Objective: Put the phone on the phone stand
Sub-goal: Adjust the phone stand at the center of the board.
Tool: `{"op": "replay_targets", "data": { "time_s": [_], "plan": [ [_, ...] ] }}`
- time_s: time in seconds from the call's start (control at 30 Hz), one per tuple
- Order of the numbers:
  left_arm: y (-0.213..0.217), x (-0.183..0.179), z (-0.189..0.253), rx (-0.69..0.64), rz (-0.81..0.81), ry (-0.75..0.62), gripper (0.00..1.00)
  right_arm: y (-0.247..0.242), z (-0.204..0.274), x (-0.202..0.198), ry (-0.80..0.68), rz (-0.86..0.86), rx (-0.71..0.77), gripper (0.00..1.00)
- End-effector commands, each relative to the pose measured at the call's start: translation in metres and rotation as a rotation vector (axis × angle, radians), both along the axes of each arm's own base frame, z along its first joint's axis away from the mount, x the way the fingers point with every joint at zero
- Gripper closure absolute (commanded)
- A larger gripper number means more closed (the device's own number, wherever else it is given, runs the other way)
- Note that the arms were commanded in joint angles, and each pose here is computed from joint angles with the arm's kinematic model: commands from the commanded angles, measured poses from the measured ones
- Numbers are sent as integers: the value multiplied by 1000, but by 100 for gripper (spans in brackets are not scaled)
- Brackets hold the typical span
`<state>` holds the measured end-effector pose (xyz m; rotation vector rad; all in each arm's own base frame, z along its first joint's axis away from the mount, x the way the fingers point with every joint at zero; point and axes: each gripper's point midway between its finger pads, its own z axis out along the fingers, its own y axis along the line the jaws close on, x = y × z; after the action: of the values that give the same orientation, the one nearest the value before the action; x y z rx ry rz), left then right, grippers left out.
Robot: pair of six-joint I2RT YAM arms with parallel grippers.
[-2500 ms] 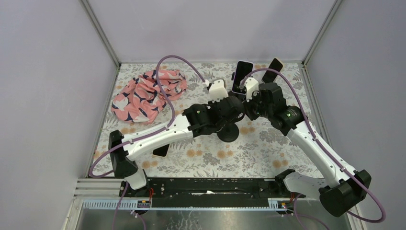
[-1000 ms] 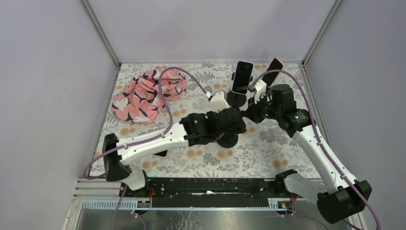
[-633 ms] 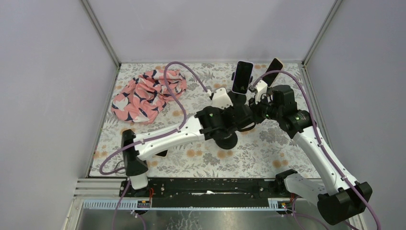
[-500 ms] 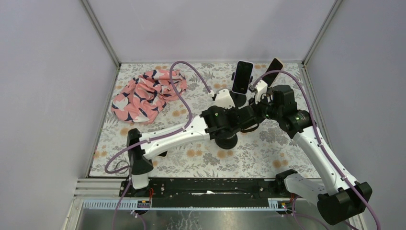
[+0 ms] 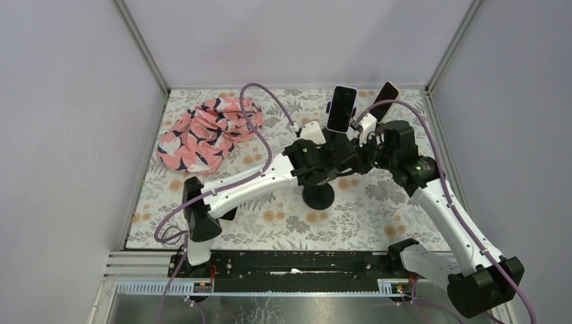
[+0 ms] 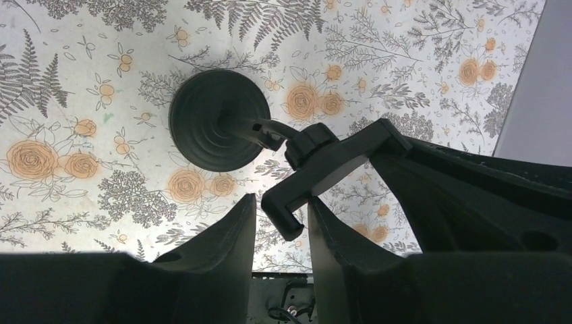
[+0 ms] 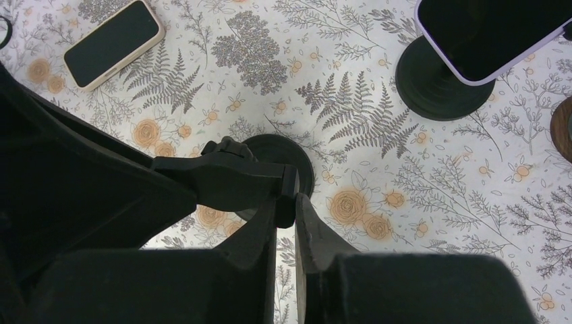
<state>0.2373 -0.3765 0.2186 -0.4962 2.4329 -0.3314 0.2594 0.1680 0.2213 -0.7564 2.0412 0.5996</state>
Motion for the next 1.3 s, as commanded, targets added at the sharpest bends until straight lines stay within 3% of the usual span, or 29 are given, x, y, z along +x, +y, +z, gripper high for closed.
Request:
{"op": "replay_targets", "data": {
  "time_s": [0.0, 0.1, 0.27, 0.3, 0.57, 0.83, 1.27],
  "plan": [
    [11, 16, -2, 61, 9, -17, 64, 11, 21, -9, -46, 58, 73, 86],
    [14, 18, -8, 69, -2, 12, 72, 13, 23, -9, -47, 65, 78, 86],
    [16, 16, -18, 85, -34, 48, 99, 15, 22, -8, -57, 65, 67, 86],
    [16, 15, -21, 81, -43, 60, 100, 15, 22, -6, -68, 56, 50, 87],
    [28, 10, -20, 59, -90, 108, 100, 1, 21, 15, -189, -52, -163, 100],
    [57, -8, -42, 52, -113, 195, 100, -30, 16, 38, -291, -193, -329, 100],
    [96, -7, -41, 136, -124, 229, 100, -55, 22, 52, -373, -301, -441, 100]
  ]
}}
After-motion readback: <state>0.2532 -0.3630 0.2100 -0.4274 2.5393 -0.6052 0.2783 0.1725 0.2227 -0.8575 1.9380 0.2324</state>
